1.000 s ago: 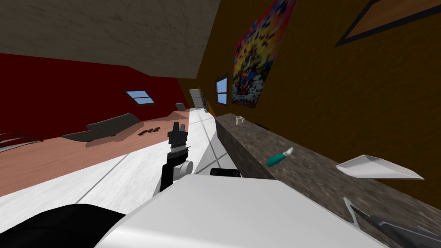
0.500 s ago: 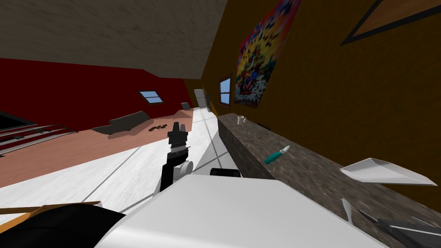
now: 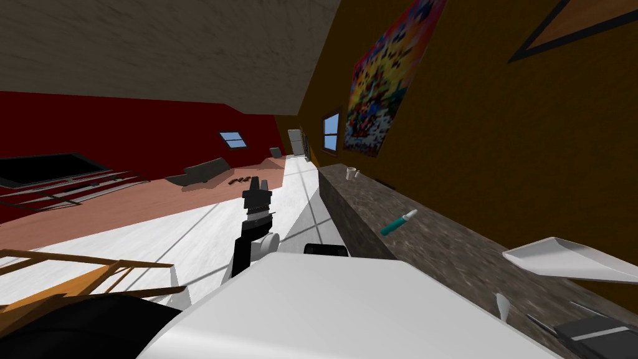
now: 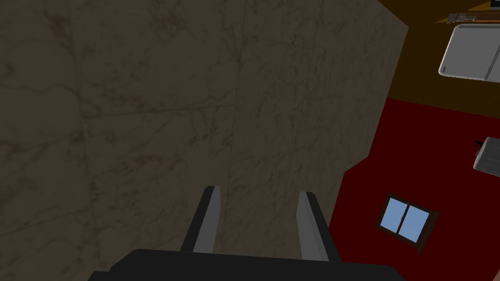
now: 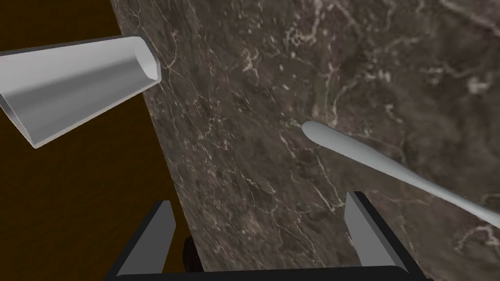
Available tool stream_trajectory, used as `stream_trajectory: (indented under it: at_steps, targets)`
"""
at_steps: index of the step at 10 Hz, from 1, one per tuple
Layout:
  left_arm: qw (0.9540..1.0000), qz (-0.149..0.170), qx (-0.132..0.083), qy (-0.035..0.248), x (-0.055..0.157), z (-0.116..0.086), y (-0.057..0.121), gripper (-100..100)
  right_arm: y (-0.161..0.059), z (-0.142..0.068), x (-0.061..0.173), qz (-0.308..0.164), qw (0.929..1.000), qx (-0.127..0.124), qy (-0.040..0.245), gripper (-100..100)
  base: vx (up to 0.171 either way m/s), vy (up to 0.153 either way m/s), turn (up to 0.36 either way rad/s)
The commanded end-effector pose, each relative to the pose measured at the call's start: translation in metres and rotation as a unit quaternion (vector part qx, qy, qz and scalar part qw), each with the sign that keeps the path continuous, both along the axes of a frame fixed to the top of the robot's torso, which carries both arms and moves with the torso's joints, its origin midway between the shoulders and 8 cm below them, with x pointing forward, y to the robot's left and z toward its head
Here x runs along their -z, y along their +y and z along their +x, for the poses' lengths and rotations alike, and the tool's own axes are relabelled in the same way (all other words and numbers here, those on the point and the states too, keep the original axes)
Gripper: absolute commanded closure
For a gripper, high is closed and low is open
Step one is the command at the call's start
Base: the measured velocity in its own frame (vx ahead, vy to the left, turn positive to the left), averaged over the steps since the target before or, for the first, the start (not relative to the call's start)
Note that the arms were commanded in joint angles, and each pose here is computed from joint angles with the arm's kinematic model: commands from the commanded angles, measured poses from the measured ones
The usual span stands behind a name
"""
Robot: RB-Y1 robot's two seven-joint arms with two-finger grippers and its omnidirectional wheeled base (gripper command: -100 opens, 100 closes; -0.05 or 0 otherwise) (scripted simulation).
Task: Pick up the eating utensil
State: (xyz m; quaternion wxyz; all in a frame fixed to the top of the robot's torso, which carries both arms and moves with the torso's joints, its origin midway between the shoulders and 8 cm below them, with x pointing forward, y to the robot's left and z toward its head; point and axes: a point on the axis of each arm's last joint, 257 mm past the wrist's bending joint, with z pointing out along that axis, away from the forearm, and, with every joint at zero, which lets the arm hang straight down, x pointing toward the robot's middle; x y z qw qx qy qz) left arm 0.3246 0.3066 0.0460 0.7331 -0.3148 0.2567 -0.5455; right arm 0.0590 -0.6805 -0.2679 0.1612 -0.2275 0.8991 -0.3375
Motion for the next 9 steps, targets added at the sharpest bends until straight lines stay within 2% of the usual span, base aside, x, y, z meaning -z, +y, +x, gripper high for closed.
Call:
stream_trajectory:
  at_steps: [1, 3, 5, 7, 9]
  targets:
    - [1.0000, 0.000, 0.000, 0.000, 0.000, 0.000, 0.000, 0, 0.006, -0.004, 0.004, -0.013, 0.9984, -0.040, 0.037, -100, -0.051, -0.039, 0.165]
    - [1.0000, 0.000, 0.000, 0.000, 0.000, 0.000, 0.000, 0, 0.016, -0.011, 0.010, -0.023, 0.9924, -0.089, 0.082, -100, -0.042, -0.040, 0.141]
    - [1.0000, 0.000, 0.000, 0.000, 0.000, 0.000, 0.000, 0, 0.028, -0.021, 0.018, -0.029, 0.9819, -0.138, 0.127, -100, -0.030, -0.034, 0.131]
    - [1.0000, 0.000, 0.000, 0.000, 0.000, 0.000, 0.000, 0, 0.042, -0.035, 0.027, -0.031, 0.9673, -0.186, 0.170, -100, -0.025, -0.035, 0.131]
    - [1.0000, 0.000, 0.000, 0.000, 0.000, 0.000, 0.000, 0, 0.057, -0.052, 0.035, -0.028, 0.9489, -0.232, 0.212, -100, -0.014, -0.045, 0.133]
